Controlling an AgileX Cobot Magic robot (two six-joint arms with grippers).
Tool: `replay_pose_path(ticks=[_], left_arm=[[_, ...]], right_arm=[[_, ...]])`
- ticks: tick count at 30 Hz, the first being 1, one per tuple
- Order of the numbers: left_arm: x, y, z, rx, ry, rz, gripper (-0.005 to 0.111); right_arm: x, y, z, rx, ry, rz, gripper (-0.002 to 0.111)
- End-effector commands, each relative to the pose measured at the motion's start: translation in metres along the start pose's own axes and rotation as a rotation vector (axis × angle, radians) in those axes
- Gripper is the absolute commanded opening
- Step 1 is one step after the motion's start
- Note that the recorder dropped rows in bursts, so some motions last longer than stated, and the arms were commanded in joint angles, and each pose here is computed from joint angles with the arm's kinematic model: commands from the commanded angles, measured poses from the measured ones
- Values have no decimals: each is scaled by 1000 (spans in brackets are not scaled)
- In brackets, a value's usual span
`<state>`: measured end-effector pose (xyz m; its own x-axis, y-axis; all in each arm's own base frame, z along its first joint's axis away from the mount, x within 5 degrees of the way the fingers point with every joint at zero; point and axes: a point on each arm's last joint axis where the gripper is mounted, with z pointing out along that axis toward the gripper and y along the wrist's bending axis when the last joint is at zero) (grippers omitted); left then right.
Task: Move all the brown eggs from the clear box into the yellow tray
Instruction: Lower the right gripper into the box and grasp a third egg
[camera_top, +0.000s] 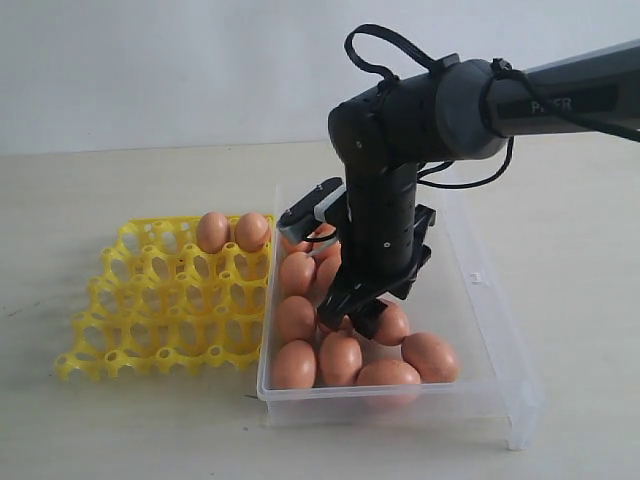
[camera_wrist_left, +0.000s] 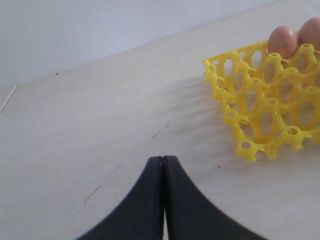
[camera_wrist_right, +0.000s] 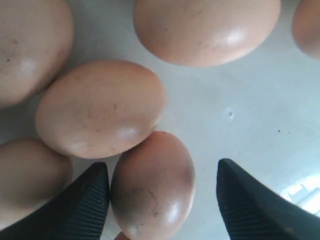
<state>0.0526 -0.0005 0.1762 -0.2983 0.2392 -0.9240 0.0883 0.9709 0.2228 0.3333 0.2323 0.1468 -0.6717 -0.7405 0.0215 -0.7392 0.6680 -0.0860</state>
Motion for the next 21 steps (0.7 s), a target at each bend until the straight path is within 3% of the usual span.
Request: replay_pose_path(ticks=[1,9,12,17,21], left_arm=[[-2,0,-1,2,-16,-4,0],[-2,0,-1,2,-16,-4,0],[-2,0,-1,2,-16,-4,0],[-2,0,-1,2,-16,-4,0],[-2,0,-1,2,-16,-4,0]], right_arm=[[0,-8,3,14,-13,0,60],[1,-10,16,4,32,-8,56],[2,-10,16,3,38,-11,42],[6,-11,16,12,86,-20,0],[10,-11,12,8,120,-20,0]])
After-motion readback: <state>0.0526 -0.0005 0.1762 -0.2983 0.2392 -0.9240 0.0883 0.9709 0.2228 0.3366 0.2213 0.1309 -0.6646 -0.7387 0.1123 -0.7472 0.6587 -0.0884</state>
